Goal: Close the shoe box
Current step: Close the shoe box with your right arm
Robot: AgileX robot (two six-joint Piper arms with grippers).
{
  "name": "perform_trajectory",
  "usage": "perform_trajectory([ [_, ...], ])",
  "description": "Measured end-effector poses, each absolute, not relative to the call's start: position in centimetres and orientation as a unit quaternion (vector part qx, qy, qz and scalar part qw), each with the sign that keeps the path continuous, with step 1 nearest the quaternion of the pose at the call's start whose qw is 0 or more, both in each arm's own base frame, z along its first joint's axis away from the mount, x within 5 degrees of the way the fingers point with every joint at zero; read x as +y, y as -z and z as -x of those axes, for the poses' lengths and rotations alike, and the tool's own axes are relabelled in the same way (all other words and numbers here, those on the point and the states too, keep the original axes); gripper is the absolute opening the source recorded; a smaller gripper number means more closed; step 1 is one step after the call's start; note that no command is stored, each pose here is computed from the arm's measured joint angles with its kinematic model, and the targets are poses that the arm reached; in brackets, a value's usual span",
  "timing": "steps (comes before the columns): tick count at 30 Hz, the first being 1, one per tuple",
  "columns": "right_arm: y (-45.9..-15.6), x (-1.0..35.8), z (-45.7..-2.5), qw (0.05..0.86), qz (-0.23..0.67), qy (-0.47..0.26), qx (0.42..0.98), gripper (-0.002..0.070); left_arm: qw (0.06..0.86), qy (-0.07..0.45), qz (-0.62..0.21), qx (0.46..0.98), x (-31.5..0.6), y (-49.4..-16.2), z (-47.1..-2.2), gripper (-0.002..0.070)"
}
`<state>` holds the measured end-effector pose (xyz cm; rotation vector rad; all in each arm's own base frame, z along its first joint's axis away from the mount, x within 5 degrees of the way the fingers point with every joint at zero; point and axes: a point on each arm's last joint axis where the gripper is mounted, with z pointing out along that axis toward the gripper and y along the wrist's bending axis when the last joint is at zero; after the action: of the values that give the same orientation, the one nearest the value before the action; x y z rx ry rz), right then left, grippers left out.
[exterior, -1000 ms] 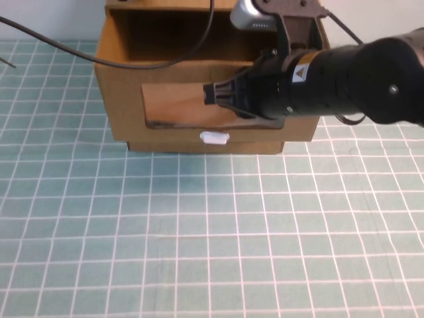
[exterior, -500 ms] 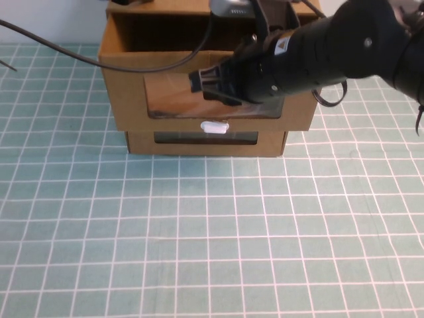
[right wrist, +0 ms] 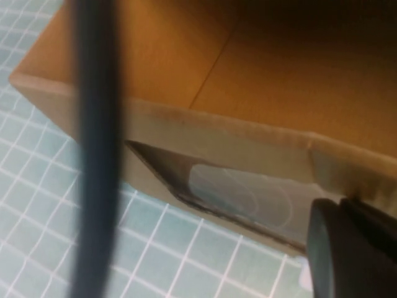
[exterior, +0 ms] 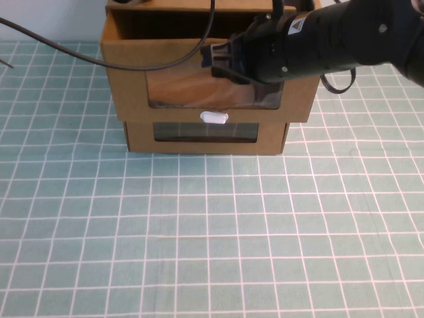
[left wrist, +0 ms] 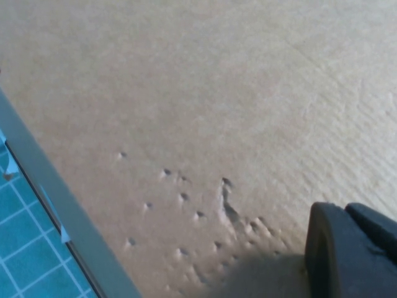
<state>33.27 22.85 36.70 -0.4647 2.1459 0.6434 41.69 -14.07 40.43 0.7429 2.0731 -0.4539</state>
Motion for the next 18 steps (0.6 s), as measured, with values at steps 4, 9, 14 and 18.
perform_trajectory([
  [4,-37.1,22.7,-33.7,0.435,0.176,-0.259,0.844,-0.0011,0.431,0.182,-0.298,0.832,-14.1,-40.4,-41.7,-0.0005],
  [9,-37.2,22.8,-34.6,0.468,0.160,-0.264,0.828,-0.0011,0.430,0.182,-0.299,0.832,-14.1,-40.4,-41.7,-0.0005],
  [14,-36.5,23.2,-35.6,0.487,0.149,-0.265,0.819,-0.0011,0.430,0.183,-0.299,0.832,-14.1,-40.4,-41.7,-0.0005],
  [18,-36.0,23.5,-36.5,0.506,0.140,-0.264,0.809,-0.0011,0.430,0.188,-0.298,0.832,-14.1,-40.4,-41.6,-0.0005],
])
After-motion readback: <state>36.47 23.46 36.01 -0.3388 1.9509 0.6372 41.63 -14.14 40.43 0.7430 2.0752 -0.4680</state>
